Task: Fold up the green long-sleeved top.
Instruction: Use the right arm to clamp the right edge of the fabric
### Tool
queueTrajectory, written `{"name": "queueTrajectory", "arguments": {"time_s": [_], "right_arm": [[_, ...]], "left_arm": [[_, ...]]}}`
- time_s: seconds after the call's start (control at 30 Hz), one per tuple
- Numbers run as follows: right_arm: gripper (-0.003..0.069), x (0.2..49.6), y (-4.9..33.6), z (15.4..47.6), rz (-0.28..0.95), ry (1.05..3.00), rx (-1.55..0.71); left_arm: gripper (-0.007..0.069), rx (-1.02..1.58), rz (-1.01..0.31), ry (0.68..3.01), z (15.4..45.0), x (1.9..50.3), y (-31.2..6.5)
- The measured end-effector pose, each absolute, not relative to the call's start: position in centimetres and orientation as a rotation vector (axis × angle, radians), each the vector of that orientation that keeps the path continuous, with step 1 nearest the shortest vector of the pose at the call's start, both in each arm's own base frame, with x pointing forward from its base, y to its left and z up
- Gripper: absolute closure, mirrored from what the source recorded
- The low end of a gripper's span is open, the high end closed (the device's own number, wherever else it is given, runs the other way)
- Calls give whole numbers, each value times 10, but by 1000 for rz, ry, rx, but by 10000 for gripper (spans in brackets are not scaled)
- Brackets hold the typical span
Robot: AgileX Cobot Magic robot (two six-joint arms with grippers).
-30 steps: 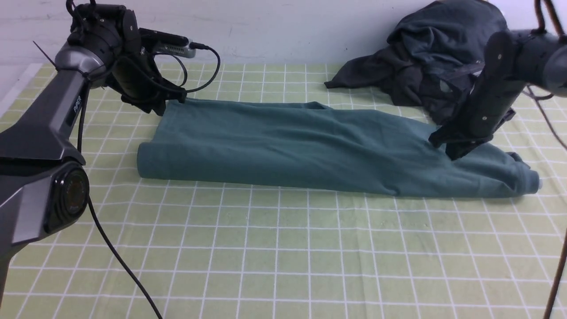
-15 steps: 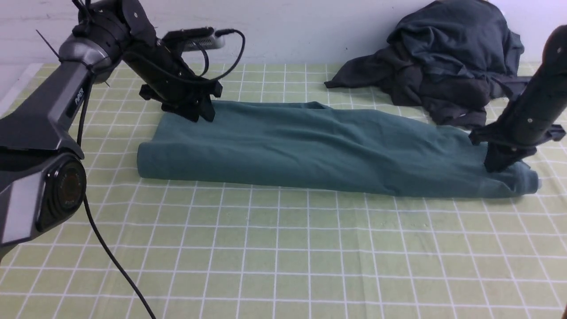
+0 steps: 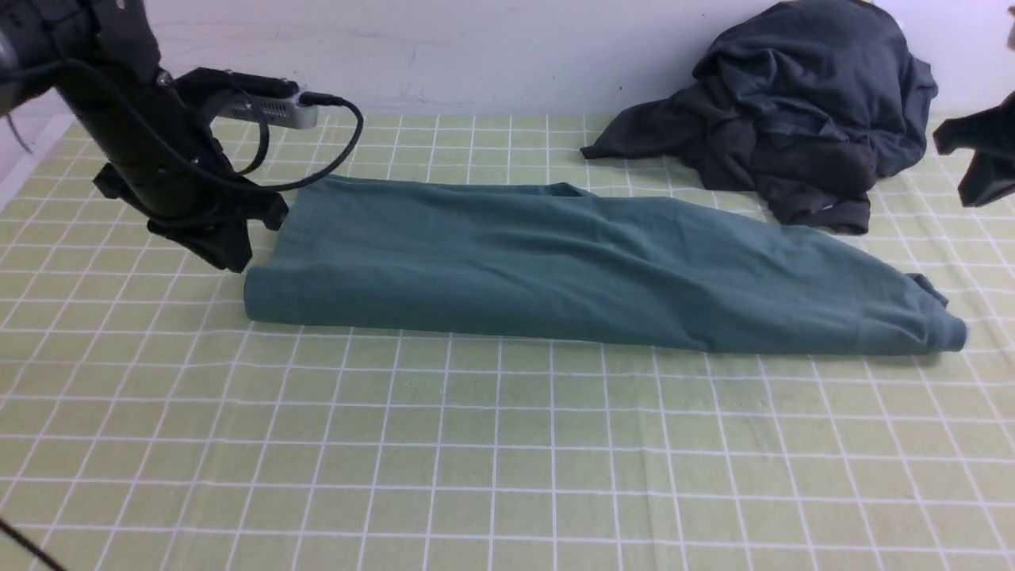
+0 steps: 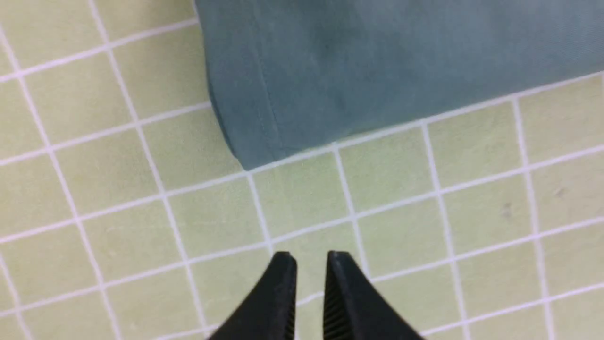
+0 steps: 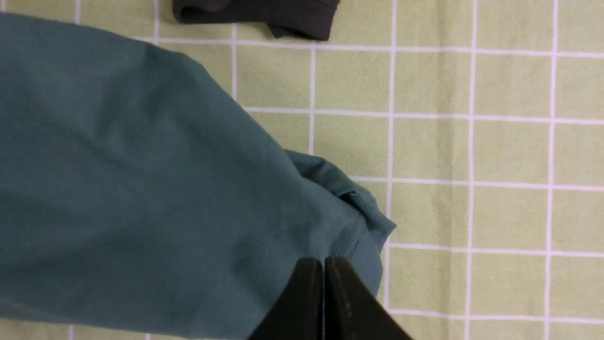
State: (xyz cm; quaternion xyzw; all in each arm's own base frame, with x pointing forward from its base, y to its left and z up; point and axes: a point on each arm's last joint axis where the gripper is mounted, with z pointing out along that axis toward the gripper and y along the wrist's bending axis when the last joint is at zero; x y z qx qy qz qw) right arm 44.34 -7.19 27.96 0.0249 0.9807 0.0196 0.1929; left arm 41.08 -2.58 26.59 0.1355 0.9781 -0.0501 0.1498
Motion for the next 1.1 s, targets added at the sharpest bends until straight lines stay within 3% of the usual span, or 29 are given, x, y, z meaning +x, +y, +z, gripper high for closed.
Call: {"name": "queueTrajectory", "arguments": {"time_s": [0.2,0.43,0.6,0.8,0.87,1.1], "right_arm": [[662,461,-71,215,157,2884,85],[664,465,-73,184,146,2951,63],[664,463,-78,180,70,2970,35],[664,460,-82,185,-12,2970,34],[664,458,-81,201,-5,2933,43],[664,446,-66,258,167,2772,21]], "left_arm": [[567,261,-365,2707,214,423,-45],[567,215,-300,2660,161,448,-40],[567,111,-326,2710,160,446,-34],[567,167,-303,2784,183,430,-29],[567,159,-310,2712,213,424,-29],[567,247,-468,2578,280,398,-41]]}}
